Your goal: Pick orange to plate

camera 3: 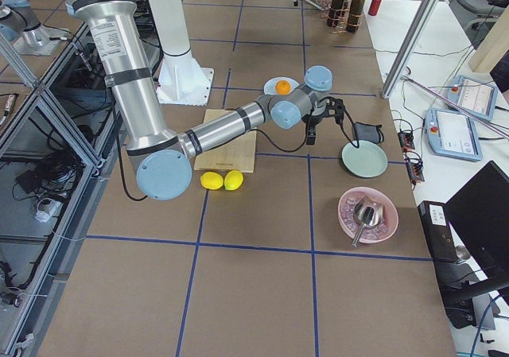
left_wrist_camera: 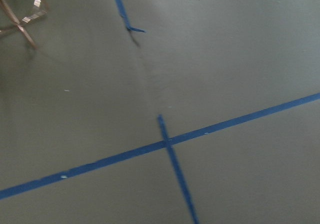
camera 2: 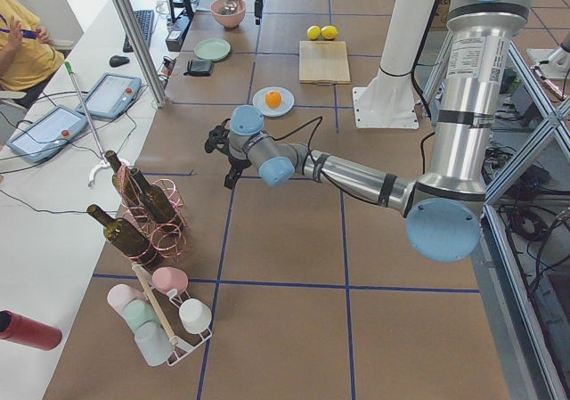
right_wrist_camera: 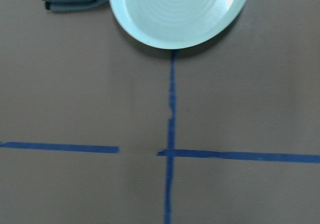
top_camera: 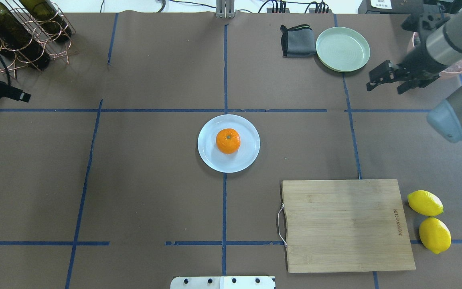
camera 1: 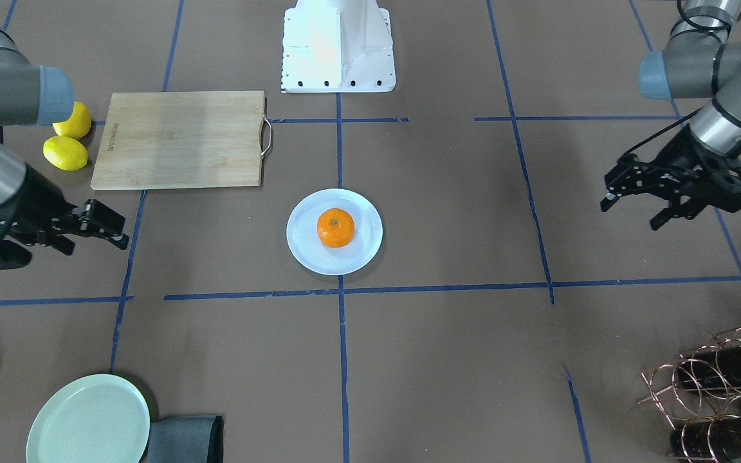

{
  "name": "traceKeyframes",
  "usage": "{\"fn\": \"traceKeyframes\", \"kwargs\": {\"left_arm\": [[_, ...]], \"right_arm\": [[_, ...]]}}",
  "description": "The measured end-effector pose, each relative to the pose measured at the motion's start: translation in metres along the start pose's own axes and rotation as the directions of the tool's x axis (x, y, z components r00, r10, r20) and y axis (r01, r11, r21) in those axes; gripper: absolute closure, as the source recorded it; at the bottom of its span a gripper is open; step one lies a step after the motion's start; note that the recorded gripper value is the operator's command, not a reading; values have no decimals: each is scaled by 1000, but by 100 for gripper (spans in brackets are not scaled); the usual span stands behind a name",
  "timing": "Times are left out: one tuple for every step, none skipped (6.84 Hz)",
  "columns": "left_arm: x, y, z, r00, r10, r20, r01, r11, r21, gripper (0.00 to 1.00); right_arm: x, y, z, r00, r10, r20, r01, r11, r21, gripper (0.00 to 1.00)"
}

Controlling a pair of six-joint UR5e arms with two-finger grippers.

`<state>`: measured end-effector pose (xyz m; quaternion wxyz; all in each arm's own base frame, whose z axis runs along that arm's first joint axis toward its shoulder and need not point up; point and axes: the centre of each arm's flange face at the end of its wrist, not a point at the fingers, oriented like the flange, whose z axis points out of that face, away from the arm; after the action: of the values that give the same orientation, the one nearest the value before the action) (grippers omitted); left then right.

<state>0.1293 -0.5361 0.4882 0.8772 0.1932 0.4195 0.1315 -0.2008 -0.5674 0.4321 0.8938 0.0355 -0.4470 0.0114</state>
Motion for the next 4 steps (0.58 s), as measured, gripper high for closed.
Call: {"fn": "traceKeyframes", "kwargs": {"left_arm": [[-45, 3, -26, 998, 36, 57, -34, 999, -37, 0], [-81, 5, -52, 994, 42, 97, -35, 997, -75, 0], [-106, 6, -74, 992, 19, 121, -6, 994, -110, 0], [-121, 5, -90, 991, -29, 134, 48, 989, -140, 0]], "right_arm": [[39, -5, -12, 999, -13, -37, 13, 1000, -17, 0], [75, -11, -30, 997, -38, -74, 35, 999, -41, 0], [108, -15, -50, 992, -77, -104, 69, 995, -76, 0], [142, -14, -69, 985, -119, -121, 105, 988, -117, 0]]}}
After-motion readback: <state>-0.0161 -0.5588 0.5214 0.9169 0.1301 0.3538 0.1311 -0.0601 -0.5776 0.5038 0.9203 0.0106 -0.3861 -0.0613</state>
